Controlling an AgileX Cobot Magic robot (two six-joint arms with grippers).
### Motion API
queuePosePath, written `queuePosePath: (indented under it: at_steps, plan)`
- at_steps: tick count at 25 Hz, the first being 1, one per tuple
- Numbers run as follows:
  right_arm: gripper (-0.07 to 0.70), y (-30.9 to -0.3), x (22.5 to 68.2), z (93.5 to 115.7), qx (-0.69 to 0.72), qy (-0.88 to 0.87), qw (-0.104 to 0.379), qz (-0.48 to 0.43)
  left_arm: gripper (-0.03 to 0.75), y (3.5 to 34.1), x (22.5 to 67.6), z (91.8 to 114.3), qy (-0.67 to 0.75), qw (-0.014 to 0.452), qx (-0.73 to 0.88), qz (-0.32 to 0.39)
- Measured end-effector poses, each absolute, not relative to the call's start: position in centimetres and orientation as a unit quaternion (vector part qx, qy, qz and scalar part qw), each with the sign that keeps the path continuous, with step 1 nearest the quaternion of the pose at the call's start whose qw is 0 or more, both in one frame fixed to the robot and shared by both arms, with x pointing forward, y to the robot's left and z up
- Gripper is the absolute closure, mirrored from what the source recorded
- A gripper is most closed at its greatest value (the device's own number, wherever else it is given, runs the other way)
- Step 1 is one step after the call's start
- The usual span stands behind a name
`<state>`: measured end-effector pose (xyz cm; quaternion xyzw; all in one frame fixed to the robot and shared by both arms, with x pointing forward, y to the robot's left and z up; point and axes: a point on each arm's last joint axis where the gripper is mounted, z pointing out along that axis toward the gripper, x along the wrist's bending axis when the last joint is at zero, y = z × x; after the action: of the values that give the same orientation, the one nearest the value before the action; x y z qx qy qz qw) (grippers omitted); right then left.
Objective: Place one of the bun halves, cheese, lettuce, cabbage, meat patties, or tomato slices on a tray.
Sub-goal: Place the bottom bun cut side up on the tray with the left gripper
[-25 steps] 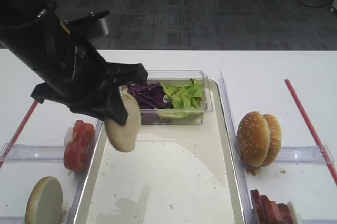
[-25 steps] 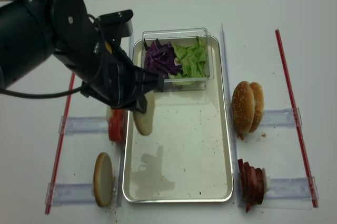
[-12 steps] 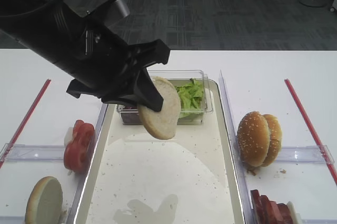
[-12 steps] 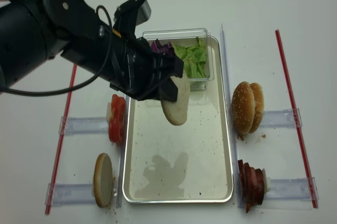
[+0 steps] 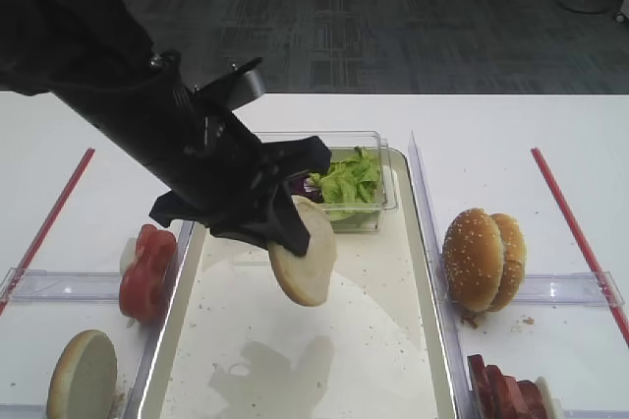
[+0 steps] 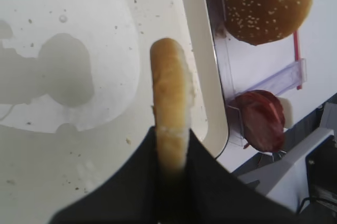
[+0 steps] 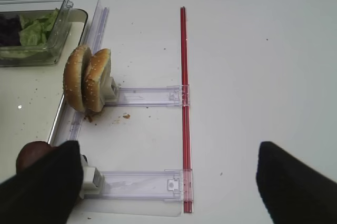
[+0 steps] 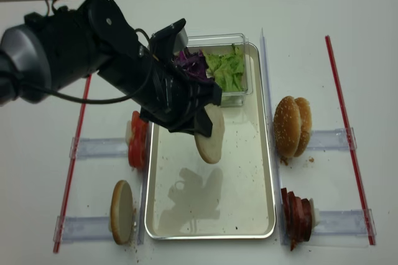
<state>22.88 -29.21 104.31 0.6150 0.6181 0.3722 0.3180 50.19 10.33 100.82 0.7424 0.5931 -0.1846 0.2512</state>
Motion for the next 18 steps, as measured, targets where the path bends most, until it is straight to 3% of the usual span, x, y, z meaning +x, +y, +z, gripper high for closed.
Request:
queuePosePath:
  at_steps: [12, 18]
  plan:
    - [-0.046, -29.2, 22.9, 104.3, 0.615, 0.618, 0.318, 0.372, 0.685, 9.5, 51.7, 95.3, 0.591, 0.203, 0.755, -0.199]
    - [-0.046, -29.2, 22.9, 104.3, 0.615, 0.618, 0.318, 0.372, 0.685, 9.4, 51.9, 94.8, 0.586, 0.203, 0.759, -0.198]
